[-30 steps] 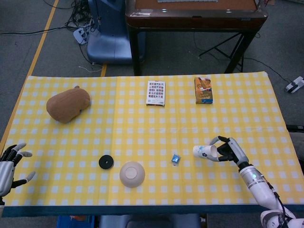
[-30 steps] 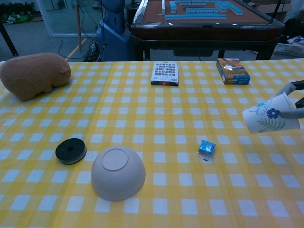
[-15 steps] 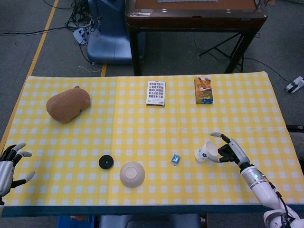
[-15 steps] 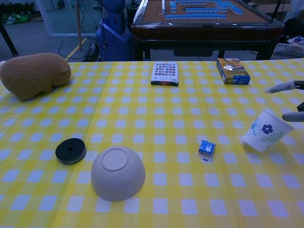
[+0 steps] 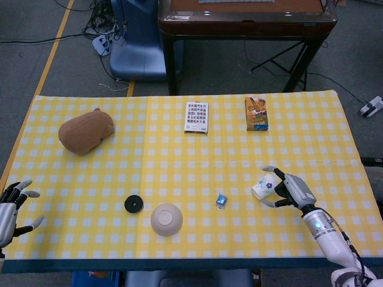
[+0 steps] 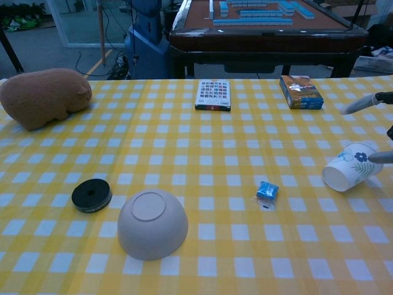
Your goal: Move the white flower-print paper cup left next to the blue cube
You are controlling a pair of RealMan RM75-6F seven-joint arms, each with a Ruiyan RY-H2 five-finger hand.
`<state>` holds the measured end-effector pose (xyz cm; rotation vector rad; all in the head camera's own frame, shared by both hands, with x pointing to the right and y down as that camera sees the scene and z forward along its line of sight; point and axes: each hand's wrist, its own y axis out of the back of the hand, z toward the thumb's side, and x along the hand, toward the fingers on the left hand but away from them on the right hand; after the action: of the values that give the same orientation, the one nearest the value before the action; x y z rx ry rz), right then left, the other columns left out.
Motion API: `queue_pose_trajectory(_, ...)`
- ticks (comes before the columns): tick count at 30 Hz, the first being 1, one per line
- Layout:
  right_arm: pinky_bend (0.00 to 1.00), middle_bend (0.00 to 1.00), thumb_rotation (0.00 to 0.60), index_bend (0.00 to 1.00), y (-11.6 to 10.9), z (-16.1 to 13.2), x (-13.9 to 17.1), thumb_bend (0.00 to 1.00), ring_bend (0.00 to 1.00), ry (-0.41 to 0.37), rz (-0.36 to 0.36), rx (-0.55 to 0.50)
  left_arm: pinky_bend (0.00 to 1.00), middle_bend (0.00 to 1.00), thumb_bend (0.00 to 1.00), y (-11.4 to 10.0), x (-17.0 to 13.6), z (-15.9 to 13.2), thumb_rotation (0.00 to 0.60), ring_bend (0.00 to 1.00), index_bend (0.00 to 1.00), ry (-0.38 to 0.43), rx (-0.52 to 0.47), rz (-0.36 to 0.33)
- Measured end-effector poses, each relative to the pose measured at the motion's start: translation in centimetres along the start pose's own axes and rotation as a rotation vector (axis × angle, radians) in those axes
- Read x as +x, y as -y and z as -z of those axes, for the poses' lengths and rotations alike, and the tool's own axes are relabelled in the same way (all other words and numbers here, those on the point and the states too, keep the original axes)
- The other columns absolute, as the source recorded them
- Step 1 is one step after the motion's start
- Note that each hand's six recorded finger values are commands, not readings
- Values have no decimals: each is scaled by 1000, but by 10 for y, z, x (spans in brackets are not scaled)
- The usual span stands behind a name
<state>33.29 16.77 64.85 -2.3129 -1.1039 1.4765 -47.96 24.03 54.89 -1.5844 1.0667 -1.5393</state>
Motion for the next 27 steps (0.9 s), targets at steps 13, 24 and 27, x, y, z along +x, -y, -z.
queue_pose_trajectory(13, 1000, 1000, 600, 265, 2, -27, -10, 2, 994, 23, -34, 547, 445, 189, 209, -2, -1, 1, 600, 138, 453, -1, -7, -3)
queue_pose_trajectory(24, 1000, 1000, 600, 265, 18, -43, -26, 16, 994, 60, -93, 902, 445, 189, 210, -4, -1, 4, 600, 138, 453, -8, -14, -2)
queue_pose_trajectory(27, 1000, 1000, 600, 265, 24, -45, -30, 22, 994, 55, -100, 950, 445, 189, 209, -4, -1, 4, 600, 138, 453, -10, -14, -1)
